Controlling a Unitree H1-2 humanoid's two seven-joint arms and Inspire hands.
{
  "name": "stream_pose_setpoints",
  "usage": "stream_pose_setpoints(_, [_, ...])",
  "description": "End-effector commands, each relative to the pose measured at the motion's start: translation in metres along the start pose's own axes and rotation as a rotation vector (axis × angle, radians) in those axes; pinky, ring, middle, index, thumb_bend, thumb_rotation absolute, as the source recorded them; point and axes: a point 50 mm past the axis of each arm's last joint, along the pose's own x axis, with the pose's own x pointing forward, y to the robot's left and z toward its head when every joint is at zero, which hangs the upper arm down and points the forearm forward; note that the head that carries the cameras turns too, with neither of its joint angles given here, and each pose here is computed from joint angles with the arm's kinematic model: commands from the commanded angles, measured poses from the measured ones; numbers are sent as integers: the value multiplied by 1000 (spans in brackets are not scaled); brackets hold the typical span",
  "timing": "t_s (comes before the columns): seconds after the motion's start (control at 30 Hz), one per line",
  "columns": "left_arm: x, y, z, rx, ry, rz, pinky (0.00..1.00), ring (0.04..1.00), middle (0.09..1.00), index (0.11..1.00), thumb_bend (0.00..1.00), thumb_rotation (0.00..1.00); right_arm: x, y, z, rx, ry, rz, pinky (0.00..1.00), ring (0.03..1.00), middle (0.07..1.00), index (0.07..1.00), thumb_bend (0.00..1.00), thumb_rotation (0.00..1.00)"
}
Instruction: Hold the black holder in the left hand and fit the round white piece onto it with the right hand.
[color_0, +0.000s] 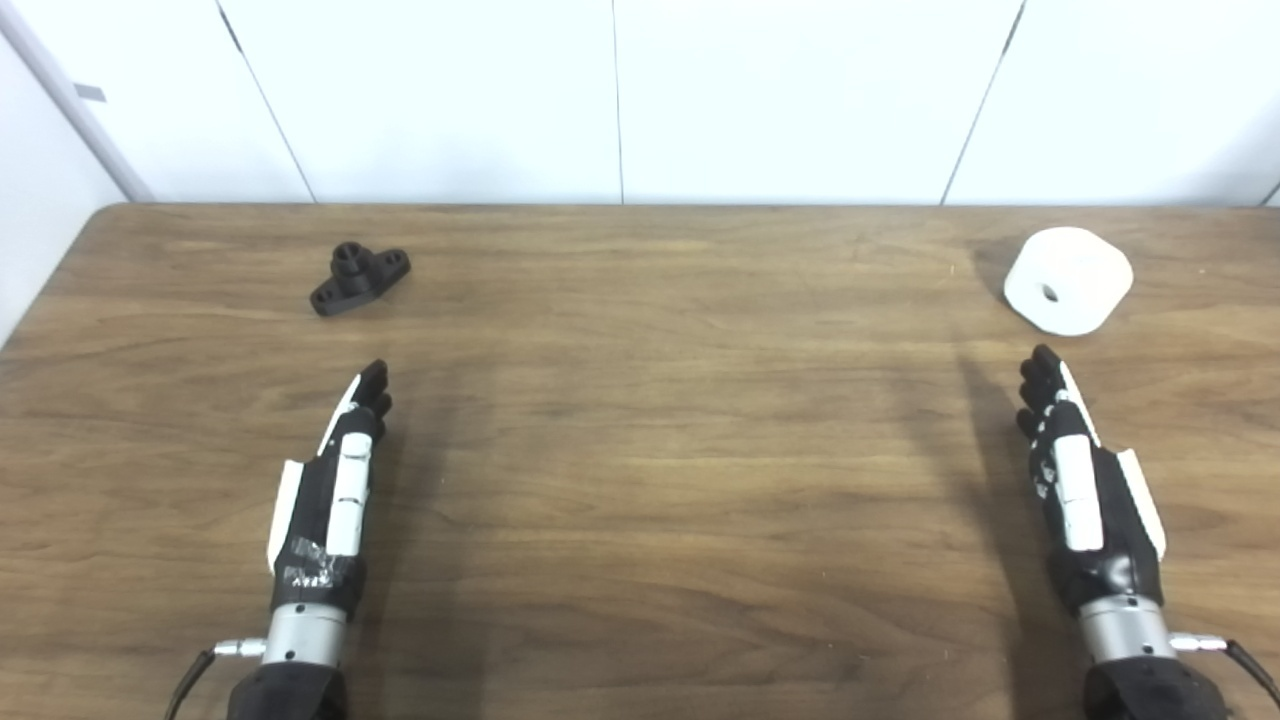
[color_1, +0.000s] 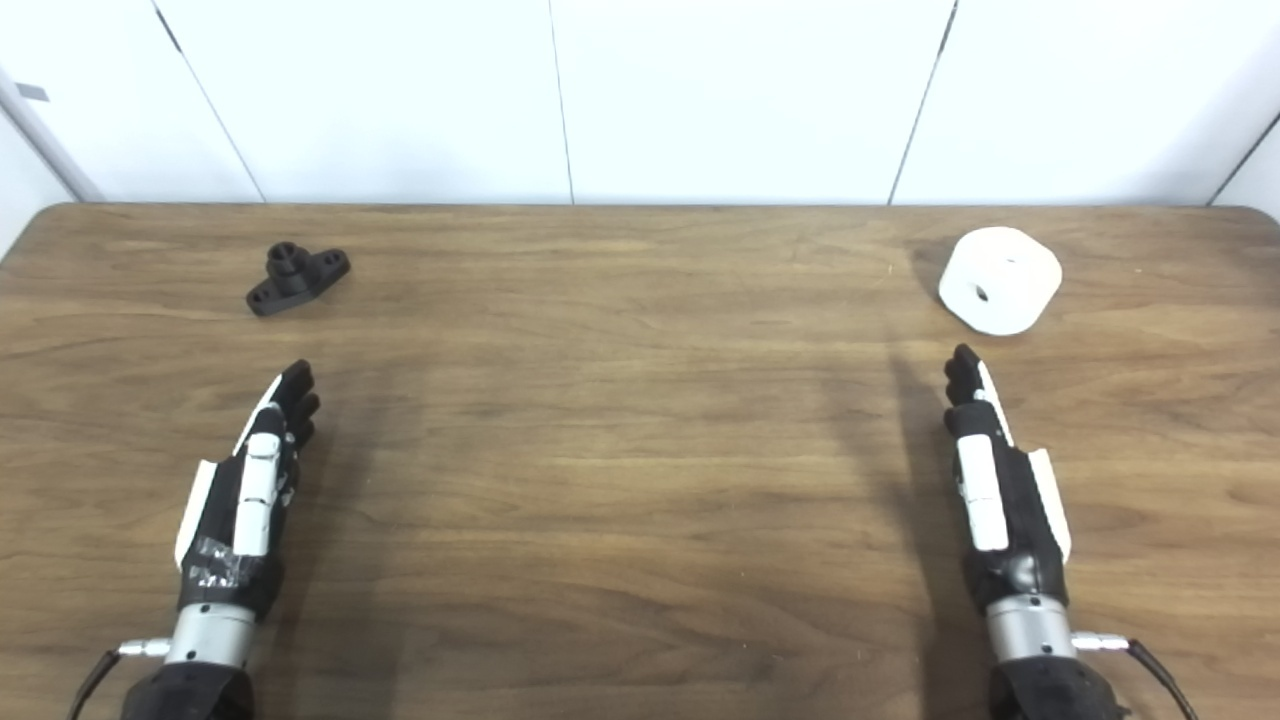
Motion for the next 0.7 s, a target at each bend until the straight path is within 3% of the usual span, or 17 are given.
stream_pose_setpoints(0.0, [0,3,6,-1,-51,4,1000,979,983,970,466,970,2,0,15,-4,-67,-11,1000,1000,978,967,577,1000])
stream_pose_setpoints(0.3, [1,4,3,7,-55,-1,1000,975,976,969,499,951,4,2,11,-10,-80,-24,1000,980,966,961,559,1000])
stream_pose_setpoints(0.67, [-5,-4,0,3,-41,0,1000,977,976,965,468,948,0,-5,5,-18,-66,-17,1000,990,970,965,590,1000])
